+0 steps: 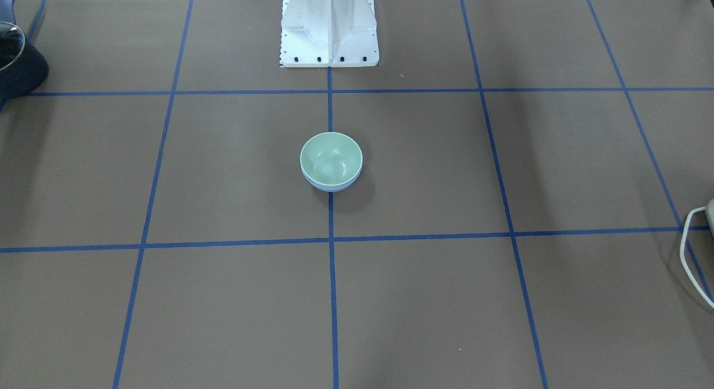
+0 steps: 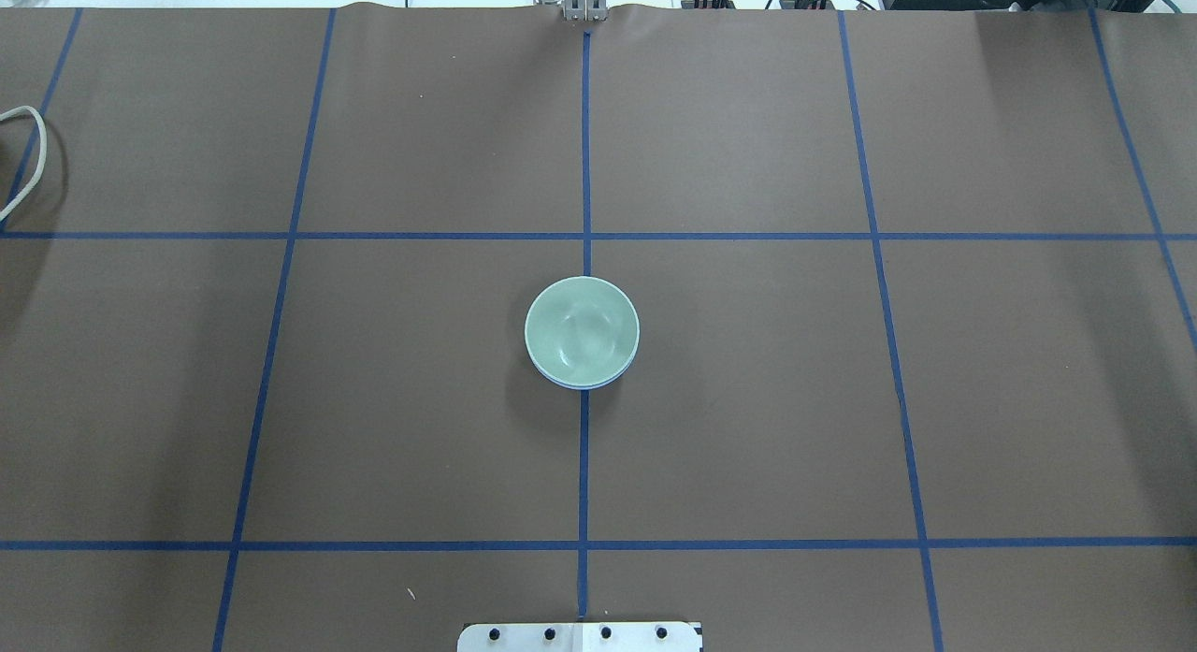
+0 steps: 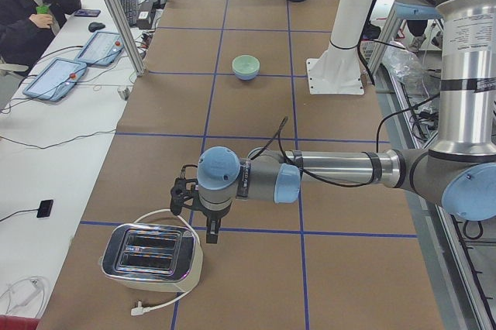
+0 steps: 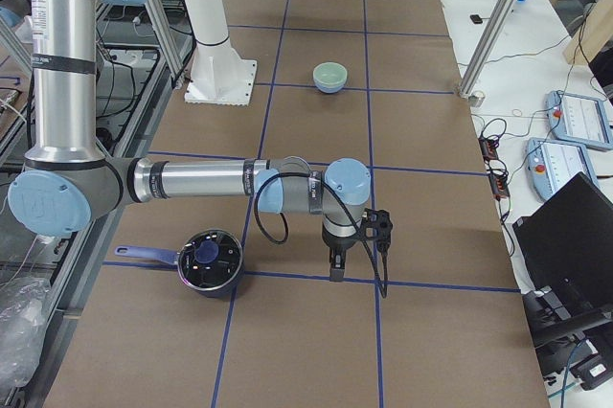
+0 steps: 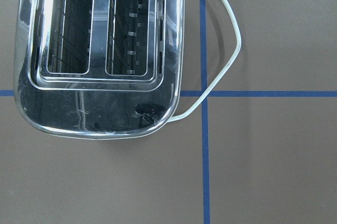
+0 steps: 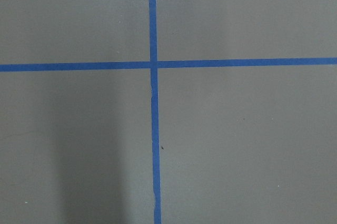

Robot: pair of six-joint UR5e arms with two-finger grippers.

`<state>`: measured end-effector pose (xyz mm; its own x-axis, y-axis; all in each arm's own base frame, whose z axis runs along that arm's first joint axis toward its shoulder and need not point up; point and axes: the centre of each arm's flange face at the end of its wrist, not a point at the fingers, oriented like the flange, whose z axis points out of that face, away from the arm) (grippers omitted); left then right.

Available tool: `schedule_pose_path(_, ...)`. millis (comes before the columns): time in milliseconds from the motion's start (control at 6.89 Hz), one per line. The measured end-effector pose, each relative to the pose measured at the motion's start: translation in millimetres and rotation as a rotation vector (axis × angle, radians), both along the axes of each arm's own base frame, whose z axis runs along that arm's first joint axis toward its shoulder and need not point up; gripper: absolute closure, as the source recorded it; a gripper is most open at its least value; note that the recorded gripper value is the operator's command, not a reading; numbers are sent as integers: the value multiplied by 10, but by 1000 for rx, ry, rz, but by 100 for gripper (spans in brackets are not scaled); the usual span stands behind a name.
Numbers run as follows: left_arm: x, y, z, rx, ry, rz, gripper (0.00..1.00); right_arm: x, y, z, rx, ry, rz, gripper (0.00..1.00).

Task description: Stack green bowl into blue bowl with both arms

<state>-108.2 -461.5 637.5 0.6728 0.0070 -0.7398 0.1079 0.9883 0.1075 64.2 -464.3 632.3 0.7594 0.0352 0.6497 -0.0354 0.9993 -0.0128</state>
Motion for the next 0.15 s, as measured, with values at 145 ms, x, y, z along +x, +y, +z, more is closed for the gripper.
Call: schedule_pose_path(145,0,0,-3,1,0,0,1,0,0,1,0,0,0,0)
